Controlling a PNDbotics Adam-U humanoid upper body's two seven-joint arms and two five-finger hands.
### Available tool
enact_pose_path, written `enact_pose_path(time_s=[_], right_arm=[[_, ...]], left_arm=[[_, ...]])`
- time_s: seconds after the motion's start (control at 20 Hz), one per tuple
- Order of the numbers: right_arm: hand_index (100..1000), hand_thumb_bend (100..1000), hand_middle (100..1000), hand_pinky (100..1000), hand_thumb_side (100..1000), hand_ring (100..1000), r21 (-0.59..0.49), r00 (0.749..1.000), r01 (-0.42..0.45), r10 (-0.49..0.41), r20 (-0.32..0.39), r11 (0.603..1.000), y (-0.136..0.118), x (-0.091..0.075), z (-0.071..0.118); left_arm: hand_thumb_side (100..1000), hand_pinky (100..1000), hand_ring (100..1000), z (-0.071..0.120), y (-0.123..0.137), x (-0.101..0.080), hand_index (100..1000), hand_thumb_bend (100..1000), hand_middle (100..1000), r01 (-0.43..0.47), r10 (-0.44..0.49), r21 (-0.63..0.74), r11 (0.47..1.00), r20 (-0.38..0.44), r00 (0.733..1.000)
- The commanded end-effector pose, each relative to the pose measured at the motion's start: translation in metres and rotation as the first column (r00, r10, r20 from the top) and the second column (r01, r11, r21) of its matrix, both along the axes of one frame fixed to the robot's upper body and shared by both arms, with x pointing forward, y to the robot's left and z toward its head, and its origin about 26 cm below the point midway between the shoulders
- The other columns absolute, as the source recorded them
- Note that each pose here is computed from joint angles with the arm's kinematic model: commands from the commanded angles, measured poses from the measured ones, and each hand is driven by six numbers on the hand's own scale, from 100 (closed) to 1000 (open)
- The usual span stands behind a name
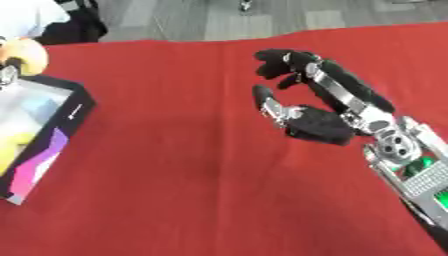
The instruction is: Pick up the objects with one hand, pass them to the other hand, and then place them into the box on the other side of the table.
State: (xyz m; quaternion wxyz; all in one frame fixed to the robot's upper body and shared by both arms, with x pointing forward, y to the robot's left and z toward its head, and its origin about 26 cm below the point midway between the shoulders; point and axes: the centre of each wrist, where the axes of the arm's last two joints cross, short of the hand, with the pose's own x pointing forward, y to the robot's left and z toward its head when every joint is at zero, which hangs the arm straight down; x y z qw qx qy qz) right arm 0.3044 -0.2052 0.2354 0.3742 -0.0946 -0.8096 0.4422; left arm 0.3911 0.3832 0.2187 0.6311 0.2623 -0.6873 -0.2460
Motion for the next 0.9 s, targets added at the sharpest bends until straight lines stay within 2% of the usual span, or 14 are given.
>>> enact_pose_path(time_s=[0.05,0.5,0.65,0.7,0.75,0.8,0.9], right_arm=[[908,123,750,748,650,816,0.017,0.999,0.003,-0.004,0.043,1.000,-0.003,-0.003,0.011],[900,121,744,745,635,811,0.056,0.999,0.007,-0.010,0.052,0.998,-0.005,-0.003,0.011],[895,122,742,745,633,809,0.059,0.999,0.008,-0.011,0.053,0.998,-0.006,-0.003,0.011],[895,122,741,745,634,809,0.059,0.999,0.008,-0.011,0.053,0.998,-0.006,-0.003,0.011],[895,123,740,744,634,809,0.058,0.999,0.009,-0.012,0.052,0.998,-0.006,-0.003,0.011],[895,120,740,745,635,809,0.057,0.999,0.010,-0.013,0.052,0.998,-0.006,-0.003,0.010],[895,120,740,745,635,809,0.057,0.999,0.011,-0.014,0.052,0.998,-0.006,-0.003,0.010]], left_arm=[[124,701,622,0.016,0.024,-0.007,583,100,509,-0.081,0.079,0.038,0.996,0.045,0.996],[100,737,659,-0.007,0.044,-0.009,637,100,559,-0.179,0.179,0.136,0.974,0.007,0.984],[344,764,710,-0.012,0.046,-0.008,710,287,615,-0.186,0.189,0.185,0.965,0.002,0.982],[509,776,739,-0.014,0.047,-0.008,732,365,636,-0.186,0.191,0.208,0.960,-0.002,0.982],[627,785,753,-0.015,0.047,-0.008,748,444,656,-0.185,0.191,0.228,0.956,-0.005,0.982],[694,792,762,-0.016,0.048,-0.007,758,517,674,-0.185,0.192,0.244,0.952,-0.006,0.981],[694,792,762,-0.018,0.050,-0.007,758,517,674,-0.184,0.194,0.266,0.946,-0.009,0.981]])
